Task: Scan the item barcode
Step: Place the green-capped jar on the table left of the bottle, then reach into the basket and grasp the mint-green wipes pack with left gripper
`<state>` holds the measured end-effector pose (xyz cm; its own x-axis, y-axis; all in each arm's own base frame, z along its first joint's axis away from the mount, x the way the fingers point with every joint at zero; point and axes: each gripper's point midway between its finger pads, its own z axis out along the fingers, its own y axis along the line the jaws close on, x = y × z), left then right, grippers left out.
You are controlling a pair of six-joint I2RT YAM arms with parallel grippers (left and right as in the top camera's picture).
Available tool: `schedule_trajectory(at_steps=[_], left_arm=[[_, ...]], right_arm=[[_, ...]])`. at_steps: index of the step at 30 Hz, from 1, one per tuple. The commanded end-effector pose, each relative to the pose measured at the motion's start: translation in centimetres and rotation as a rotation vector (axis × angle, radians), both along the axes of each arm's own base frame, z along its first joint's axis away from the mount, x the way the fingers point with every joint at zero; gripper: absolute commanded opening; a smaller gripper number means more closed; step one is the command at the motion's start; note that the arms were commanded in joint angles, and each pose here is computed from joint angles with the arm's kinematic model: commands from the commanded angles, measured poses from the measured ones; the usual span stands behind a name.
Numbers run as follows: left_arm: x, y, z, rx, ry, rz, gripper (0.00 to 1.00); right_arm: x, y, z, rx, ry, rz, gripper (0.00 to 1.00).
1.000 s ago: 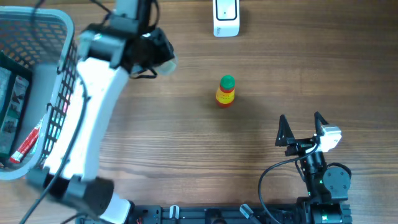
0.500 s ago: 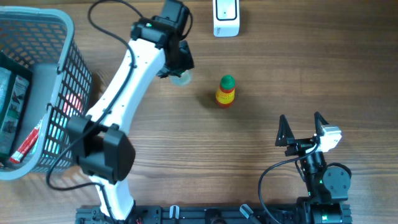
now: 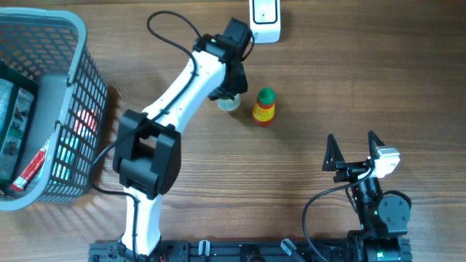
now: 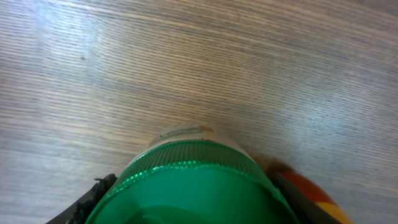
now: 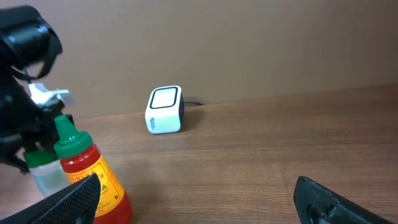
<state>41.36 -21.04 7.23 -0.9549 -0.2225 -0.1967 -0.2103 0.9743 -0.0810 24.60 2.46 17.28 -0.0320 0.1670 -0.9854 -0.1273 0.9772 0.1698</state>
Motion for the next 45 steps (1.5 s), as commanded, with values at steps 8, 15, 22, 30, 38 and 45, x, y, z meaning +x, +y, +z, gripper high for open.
schedule_trajectory(at_steps=[8, 15, 22, 30, 38, 45], left_arm=[[-2.5, 1.0, -5.0, 0.067, 0.040, 0.134, 0.69], [-1.9, 0.9, 0.5, 0.012, -0.063, 0.139, 1.00], [-1.1, 5.4, 14.0, 0.031, -0.427, 0.232, 1.00], [-4.6, 21.3, 29.0, 0.128, -0.837, 0.637, 1.00], [-7.3, 35.4, 26.9, -0.030, -0.715, 0.972, 1.00], [-10.2, 42.9, 18.3, -0.132, -0.403, 1.211, 1.00]], right_arm=[[0.0, -0.1, 0.1, -0.012, -0.007, -0.008, 1.00], [0.0, -0.1, 0.1, -0.012, -0.007, -0.008, 1.00], [0.0, -0.1, 0.1, -0.012, -0.007, -0.008, 1.00], [0.0, -0.1, 0.1, -0.012, -0.007, -0.008, 1.00], [0.0, -0.1, 0.1, -0.012, -0.007, -0.008, 1.00], [0.0, -0.1, 0.1, -0.012, -0.007, -0.008, 1.00]])
